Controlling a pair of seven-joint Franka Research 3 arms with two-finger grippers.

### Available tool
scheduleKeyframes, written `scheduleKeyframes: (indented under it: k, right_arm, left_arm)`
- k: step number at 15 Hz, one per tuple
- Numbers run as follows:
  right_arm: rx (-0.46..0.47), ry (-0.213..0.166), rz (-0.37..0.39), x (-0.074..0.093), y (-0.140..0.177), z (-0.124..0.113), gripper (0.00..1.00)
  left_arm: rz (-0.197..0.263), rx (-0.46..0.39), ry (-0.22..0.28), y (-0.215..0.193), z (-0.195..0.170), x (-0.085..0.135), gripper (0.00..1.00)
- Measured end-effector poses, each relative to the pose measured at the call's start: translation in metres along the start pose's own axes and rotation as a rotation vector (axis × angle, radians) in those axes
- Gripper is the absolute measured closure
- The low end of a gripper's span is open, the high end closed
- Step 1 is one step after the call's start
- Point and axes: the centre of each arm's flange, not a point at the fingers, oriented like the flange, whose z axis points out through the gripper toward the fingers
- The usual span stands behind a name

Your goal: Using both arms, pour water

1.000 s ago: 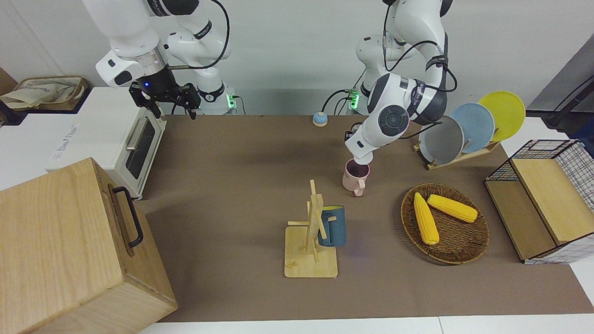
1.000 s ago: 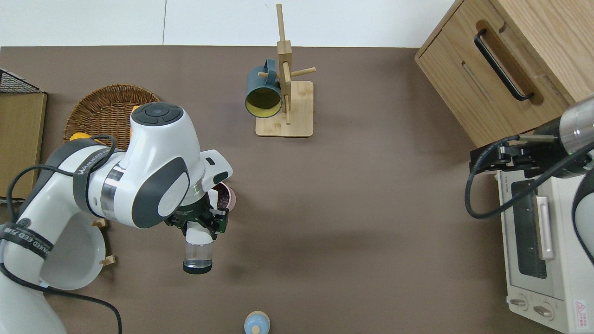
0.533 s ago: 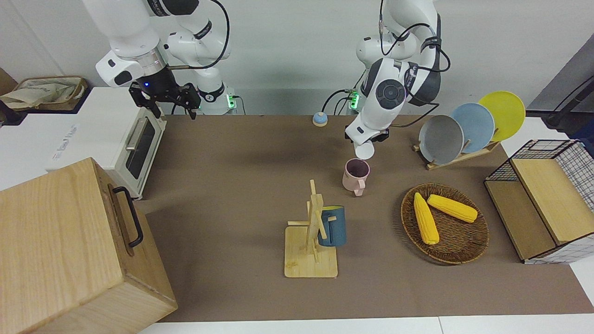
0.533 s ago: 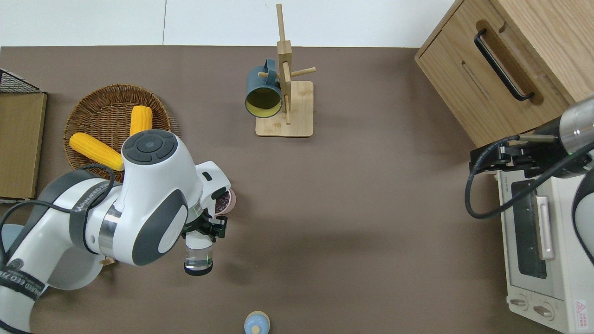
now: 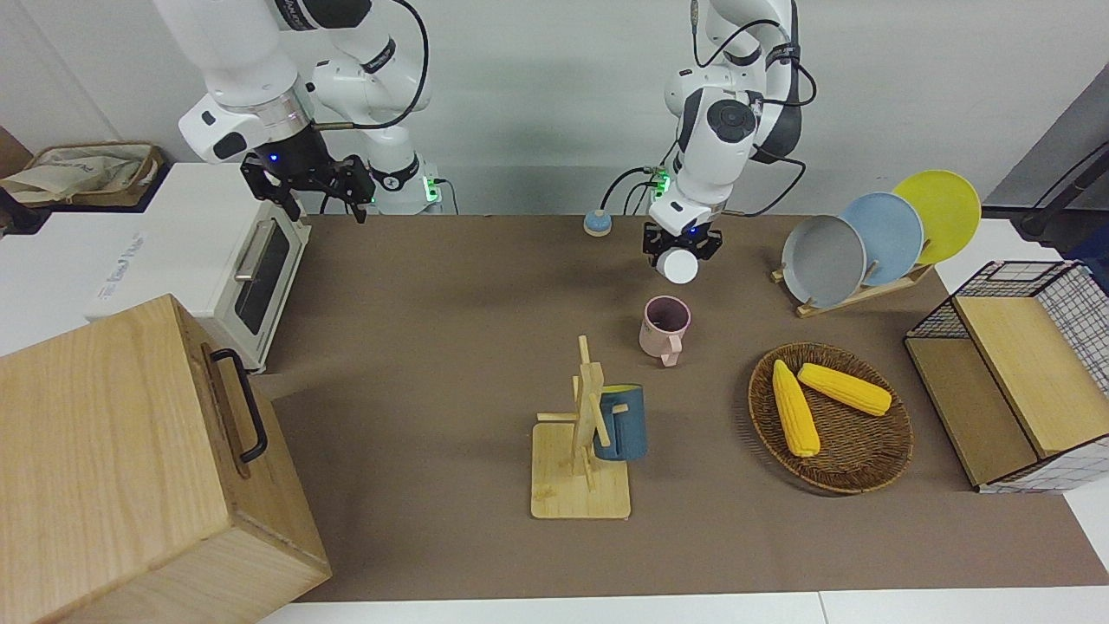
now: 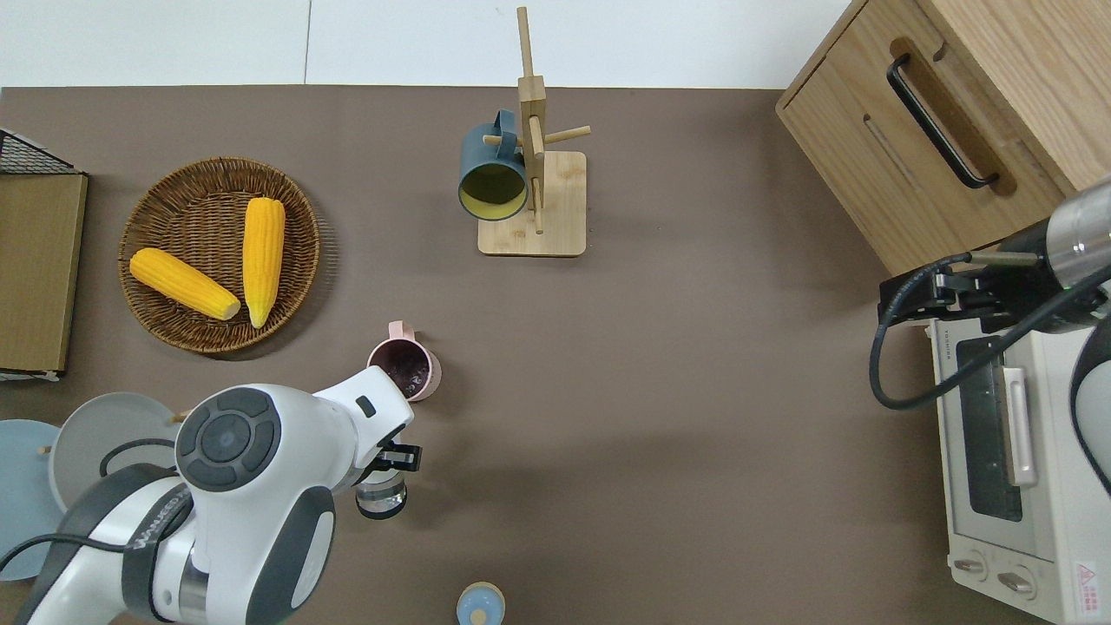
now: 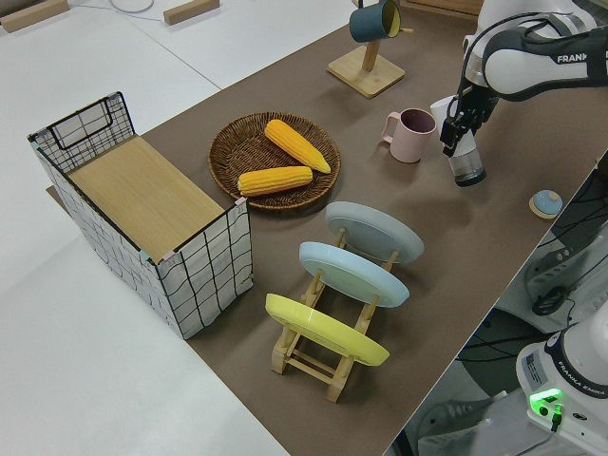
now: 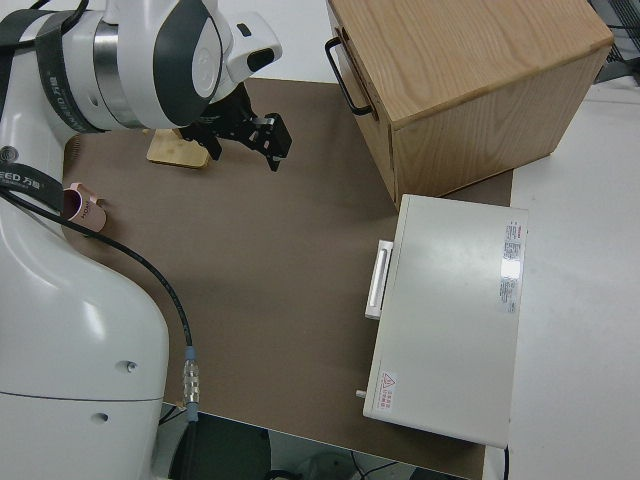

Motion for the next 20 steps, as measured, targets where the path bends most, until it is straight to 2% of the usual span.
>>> scheduleKeyframes:
  k: [2, 6, 10, 13, 15, 18, 20]
  right_arm:
    - [0.0, 0.0, 0.0, 0.0, 0.0, 0.0, 0.0]
    - [0.0, 0.0, 0.0, 0.0, 0.0, 0.0, 0.0]
    - [0.0, 0.0, 0.0, 0.0, 0.0, 0.0, 0.01]
    - [0.0, 0.0, 0.0, 0.0, 0.0, 0.0, 0.01]
    - [0.0, 0.0, 0.0, 0.0, 0.0, 0.0, 0.0]
    - [0.0, 0.0, 0.0, 0.0, 0.0, 0.0, 0.0]
    - [0.0, 0.0, 0.0, 0.0, 0.0, 0.0, 0.0]
  left_arm:
    - [-0.017, -0.02, 0.048, -0.002, 0.0, -0.009, 0.37]
    - [0.005, 0.006, 0.095, -0.009, -0.005, -0.032, 0.37]
    - [-0.074, -0.02, 0.208, -0.057, -0.038, -0.026, 0.37]
    - [-0.153, -0.023, 0.332, -0.105, -0.097, 0.002, 0.37]
    - [-0.178, 0.003, 0.388, -0.134, -0.13, 0.026, 0.37]
    - [-0.2, 0.033, 0.472, -0.18, -0.178, 0.074, 0.37]
    - [-0.221, 0.026, 0.51, -0.211, -0.195, 0.103, 0.37]
